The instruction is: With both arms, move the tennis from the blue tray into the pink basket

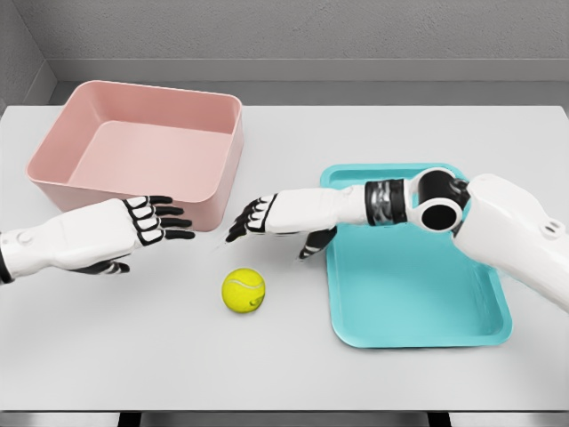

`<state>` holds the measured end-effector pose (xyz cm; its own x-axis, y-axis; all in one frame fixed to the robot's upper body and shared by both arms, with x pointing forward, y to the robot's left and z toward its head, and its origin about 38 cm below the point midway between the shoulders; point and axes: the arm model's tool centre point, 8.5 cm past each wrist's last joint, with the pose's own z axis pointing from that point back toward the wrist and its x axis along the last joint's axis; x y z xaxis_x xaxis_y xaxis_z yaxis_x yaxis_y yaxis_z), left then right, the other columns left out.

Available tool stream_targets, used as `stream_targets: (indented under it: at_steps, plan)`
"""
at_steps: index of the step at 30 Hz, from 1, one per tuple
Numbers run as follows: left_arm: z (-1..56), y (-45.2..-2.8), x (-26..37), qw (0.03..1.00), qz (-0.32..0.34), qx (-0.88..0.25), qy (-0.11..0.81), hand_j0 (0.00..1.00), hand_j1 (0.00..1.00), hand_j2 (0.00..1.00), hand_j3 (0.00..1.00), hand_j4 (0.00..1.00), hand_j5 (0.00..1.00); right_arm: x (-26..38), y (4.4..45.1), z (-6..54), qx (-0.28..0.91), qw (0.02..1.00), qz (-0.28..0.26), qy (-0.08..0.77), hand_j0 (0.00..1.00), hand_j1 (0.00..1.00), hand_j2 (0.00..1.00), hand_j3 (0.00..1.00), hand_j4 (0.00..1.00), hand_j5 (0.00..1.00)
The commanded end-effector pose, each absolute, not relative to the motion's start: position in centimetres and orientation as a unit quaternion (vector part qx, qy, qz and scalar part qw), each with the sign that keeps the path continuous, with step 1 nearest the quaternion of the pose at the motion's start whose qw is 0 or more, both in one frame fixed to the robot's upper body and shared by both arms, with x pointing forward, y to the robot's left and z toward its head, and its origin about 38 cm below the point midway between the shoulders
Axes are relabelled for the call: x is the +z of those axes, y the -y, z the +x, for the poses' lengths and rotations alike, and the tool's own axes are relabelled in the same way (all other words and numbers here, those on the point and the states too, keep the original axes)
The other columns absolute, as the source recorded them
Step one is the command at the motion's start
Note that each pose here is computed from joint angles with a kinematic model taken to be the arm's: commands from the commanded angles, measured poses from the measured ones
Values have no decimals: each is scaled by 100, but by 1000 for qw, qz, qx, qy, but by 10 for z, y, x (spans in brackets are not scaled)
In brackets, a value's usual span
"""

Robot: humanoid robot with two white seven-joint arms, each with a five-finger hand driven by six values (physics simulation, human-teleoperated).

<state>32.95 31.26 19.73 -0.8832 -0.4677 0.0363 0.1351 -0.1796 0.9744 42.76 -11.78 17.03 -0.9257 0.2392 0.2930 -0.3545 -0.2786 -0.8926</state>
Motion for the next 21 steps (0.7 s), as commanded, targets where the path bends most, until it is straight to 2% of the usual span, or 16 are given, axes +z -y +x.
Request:
stream_targets:
  at_steps: [1, 3, 6, 10, 13, 17, 21]
  plan:
    - [329, -308, 198, 200, 134, -741, 627, 100, 100, 100, 100, 100, 100, 174, 138, 433, 796, 203, 38, 569, 100, 100, 100, 100, 100, 100]
    - [324, -294, 181, 203, 110, -739, 633, 100, 100, 100, 100, 100, 100, 185, 164, 441, 791, 218, 12, 571, 100, 100, 100, 100, 100, 100]
    - [333, -297, 192, 158, 146, -771, 600, 100, 100, 100, 100, 100, 100, 205, 201, 453, 787, 237, -30, 570, 100, 100, 100, 100, 100, 100]
    - [340, -293, 196, 133, 162, -789, 578, 100, 100, 100, 100, 100, 100, 212, 237, 457, 786, 259, -60, 558, 100, 100, 100, 100, 100, 100]
    - [341, -269, 189, 119, 151, -777, 600, 100, 100, 100, 100, 100, 100, 215, 244, 458, 783, 264, -67, 559, 100, 100, 100, 100, 100, 100]
    - [359, -270, 227, 94, 185, -764, 611, 100, 100, 100, 100, 100, 100, 219, 255, 460, 766, 272, -81, 576, 100, 100, 100, 100, 100, 100]
    - [360, -270, 234, 115, 170, -744, 636, 100, 100, 100, 100, 100, 100, 224, 271, 462, 758, 283, -98, 580, 100, 100, 100, 100, 100, 100]
